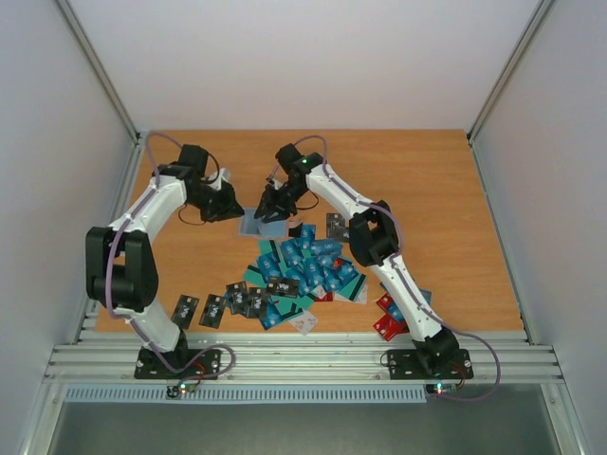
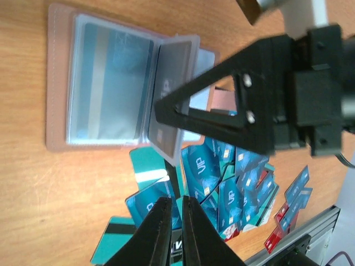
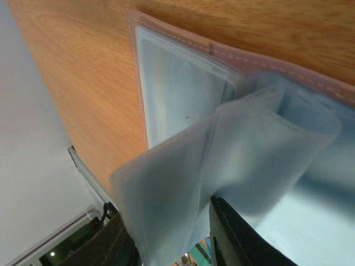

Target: Put the credit cards into the card holder

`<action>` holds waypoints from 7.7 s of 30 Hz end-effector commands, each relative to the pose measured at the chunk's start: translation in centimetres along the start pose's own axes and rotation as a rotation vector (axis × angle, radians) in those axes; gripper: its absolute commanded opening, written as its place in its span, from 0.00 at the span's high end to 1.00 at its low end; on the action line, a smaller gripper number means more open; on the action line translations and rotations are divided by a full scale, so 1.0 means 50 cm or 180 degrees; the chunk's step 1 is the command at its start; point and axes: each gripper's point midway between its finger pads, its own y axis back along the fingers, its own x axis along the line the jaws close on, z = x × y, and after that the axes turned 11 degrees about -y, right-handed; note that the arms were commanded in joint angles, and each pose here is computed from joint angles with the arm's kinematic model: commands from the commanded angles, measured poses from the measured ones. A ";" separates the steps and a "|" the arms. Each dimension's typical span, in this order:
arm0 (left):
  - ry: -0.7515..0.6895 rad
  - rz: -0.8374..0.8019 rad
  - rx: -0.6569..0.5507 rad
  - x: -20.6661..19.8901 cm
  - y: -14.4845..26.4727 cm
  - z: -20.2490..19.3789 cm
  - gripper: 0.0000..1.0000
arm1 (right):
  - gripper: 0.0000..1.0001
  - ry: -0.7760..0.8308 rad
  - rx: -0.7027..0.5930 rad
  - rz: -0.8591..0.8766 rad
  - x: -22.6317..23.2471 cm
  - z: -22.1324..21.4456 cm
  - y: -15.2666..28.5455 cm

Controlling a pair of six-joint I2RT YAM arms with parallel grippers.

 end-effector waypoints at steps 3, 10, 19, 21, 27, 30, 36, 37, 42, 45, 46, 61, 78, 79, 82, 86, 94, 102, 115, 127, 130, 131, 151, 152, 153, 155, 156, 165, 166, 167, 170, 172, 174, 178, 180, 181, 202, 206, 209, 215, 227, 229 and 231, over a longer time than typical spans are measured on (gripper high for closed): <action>-0.0070 0.0079 -0.0037 0.006 0.037 -0.042 0.91 | 0.67 -0.0017 0.0080 0.0172 0.038 -0.005 -0.038; -0.0116 0.0115 -0.0072 0.006 0.049 -0.055 0.90 | 0.66 0.0170 -0.0026 0.0125 0.063 -0.019 -0.004; -0.0124 0.0115 -0.0196 -0.015 0.085 -0.058 0.90 | 0.56 0.0241 -0.0006 0.0427 0.111 -0.015 0.001; -0.0133 0.0162 -0.0224 -0.014 0.095 -0.064 0.90 | 0.55 0.0248 0.0002 0.0499 0.119 -0.012 -0.001; -0.0155 0.0249 -0.0269 -0.014 0.117 -0.088 0.90 | 0.52 0.0357 -0.0056 0.0723 0.167 -0.008 0.020; -0.0208 0.0340 -0.0299 -0.011 0.131 -0.096 0.89 | 0.52 0.0478 -0.0159 0.0649 0.179 -0.021 0.047; -0.0357 0.0375 -0.0329 -0.011 0.140 -0.105 0.87 | 0.55 0.0572 -0.0456 -0.0122 0.115 -0.058 0.116; -0.0386 0.0353 -0.0323 -0.013 0.139 -0.107 0.87 | 0.56 0.0626 -0.0526 -0.0214 0.113 -0.071 0.138; -0.0491 0.0234 -0.0264 -0.019 0.127 -0.119 0.86 | 0.56 0.0744 -0.0770 -0.0462 0.073 -0.123 0.205; -0.0538 0.0003 -0.0148 -0.031 0.109 -0.138 0.85 | 0.56 0.0649 -0.0857 -0.0485 0.034 -0.165 0.234; -0.0545 -0.0082 -0.0099 -0.037 0.102 -0.147 0.84 | 0.55 0.0634 -0.0881 -0.0488 0.020 -0.179 0.241; -0.0715 -0.0423 0.0696 -0.072 -0.056 -0.289 0.71 | 0.50 -0.0466 -0.0563 -0.0136 -0.210 -0.343 0.170; -0.0902 -0.0551 0.0884 -0.157 -0.154 -0.280 0.57 | 0.47 -0.0576 -0.0856 -0.0690 -0.309 -0.378 0.198; -0.0900 -0.0554 0.0869 -0.164 -0.158 -0.280 0.57 | 0.47 -0.0576 -0.0876 -0.0721 -0.315 -0.380 0.207; -0.0850 -0.0458 0.0837 -0.170 -0.168 -0.281 0.55 | 0.47 -0.0599 -0.0908 -0.0761 -0.333 -0.387 0.227; -0.0782 -0.0349 0.0818 -0.173 -0.185 -0.283 0.54 | 0.47 -0.0723 -0.0934 -0.0837 -0.367 -0.398 0.249; -0.0849 -0.0291 0.0856 -0.197 -0.225 -0.297 0.51 | 0.48 -0.0702 -0.0774 -0.0578 -0.365 -0.417 0.236; -0.1064 -0.0242 0.0937 -0.215 -0.249 -0.312 0.50 | 0.48 -0.0680 -0.0741 -0.0538 -0.365 -0.430 0.237; -0.1014 -0.0239 0.0779 -0.219 -0.286 -0.282 0.43 | 0.59 -0.0626 -0.0576 -0.0188 -0.315 -0.370 0.200; -0.1048 -0.0155 0.0768 -0.215 -0.318 -0.260 0.44 | 0.76 -0.0589 -0.0491 -0.0179 -0.291 -0.305 0.179; -0.1066 -0.0100 0.0788 -0.205 -0.322 -0.264 0.44 | 0.80 -0.0621 -0.0430 -0.0208 -0.303 -0.297 0.164; -0.1070 -0.0088 0.0789 -0.202 -0.322 -0.265 0.44 | 0.81 -0.0635 -0.0405 -0.0224 -0.310 -0.295 0.158; -0.0862 -0.0160 0.0955 -0.185 -0.346 -0.289 0.38 | 0.91 -0.1002 0.0017 -0.0608 -0.446 -0.328 0.078; -0.0852 -0.0196 0.0953 -0.188 -0.349 -0.288 0.38 | 0.91 -0.1004 0.0028 -0.0611 -0.447 -0.329 0.077; -0.0843 -0.0223 0.0948 -0.191 -0.349 -0.287 0.38 | 0.91 -0.1005 0.0034 -0.0614 -0.448 -0.329 0.077; -0.0822 -0.0264 0.0923 -0.194 -0.349 -0.282 0.38 | 0.91 -0.1008 0.0040 -0.0618 -0.450 -0.330 0.076; -0.0820 -0.0300 0.0902 -0.198 -0.347 -0.281 0.38 | 0.91 -0.1012 0.0043 -0.0621 -0.451 -0.331 0.076; -0.0864 -0.0721 0.0792 -0.233 -0.323 -0.276 0.39 | 0.92 -0.1003 0.0045 -0.0639 -0.454 -0.332 0.075; -0.0899 -0.0782 0.0790 -0.239 -0.320 -0.277 0.40 | 0.92 -0.1000 0.0043 -0.0638 -0.453 -0.331 0.075; -0.0918 -0.0853 0.0802 -0.246 -0.316 -0.280 0.41 | 0.92 -0.0995 0.0039 -0.0640 -0.453 -0.330 0.076; -0.0996 -0.1083 0.0746 -0.272 -0.299 -0.281 0.42 | 0.92 -0.0979 0.0031 -0.0622 -0.446 -0.326 0.078; -0.1038 -0.1206 0.0718 -0.287 -0.287 -0.280 0.42 | 0.92 -0.0962 0.0021 -0.0609 -0.441 -0.322 0.079; -0.1075 -0.1293 0.0693 -0.299 -0.278 -0.278 0.43 | 0.92 -0.0956 0.0014 -0.0602 -0.438 -0.320 0.080; -0.1108 -0.1378 0.0670 -0.311 -0.269 -0.277 0.43 | 0.92 -0.0953 0.0018 -0.0588 -0.435 -0.316 0.079; -0.1116 -0.1413 0.0668 -0.313 -0.269 -0.278 0.43 | 0.92 -0.0949 0.0028 -0.0586 -0.435 -0.315 0.078; -0.1117 -0.1438 0.0665 -0.316 -0.268 -0.278 0.44 | 0.92 -0.0948 0.0031 -0.0589 -0.435 -0.315 0.078; -0.1259 -0.0671 0.0720 -0.234 -0.289 -0.276 0.72 | 0.92 -0.0899 0.0075 -0.0610 -0.437 -0.316 0.077; -0.1302 -0.0641 0.0705 -0.231 -0.287 -0.275 0.83 | 0.92 -0.0915 0.0075 -0.0600 -0.438 -0.315 0.075; -0.1303 -0.0705 0.0684 -0.239 -0.285 -0.273 0.91 | 0.92 -0.0920 0.0071 -0.0591 -0.437 -0.313 0.073; -0.1301 -0.0779 0.0674 -0.250 -0.283 -0.270 1.00 | 0.92 -0.0942 0.0059 -0.0567 -0.434 -0.308 0.072; -0.1044 -0.0689 0.0450 -0.236 -0.125 -0.184 1.00 | 0.80 -0.0557 -0.0204 -0.0361 -0.314 -0.279 0.148; -0.1100 -0.0570 0.0330 -0.216 -0.096 -0.162 1.00 | 0.78 -0.0481 -0.0240 -0.0315 -0.290 -0.275 0.163; -0.1076 -0.0560 0.0204 -0.198 -0.073 -0.137 1.00 | 0.76 -0.0418 -0.0260 -0.0259 -0.265 -0.269 0.174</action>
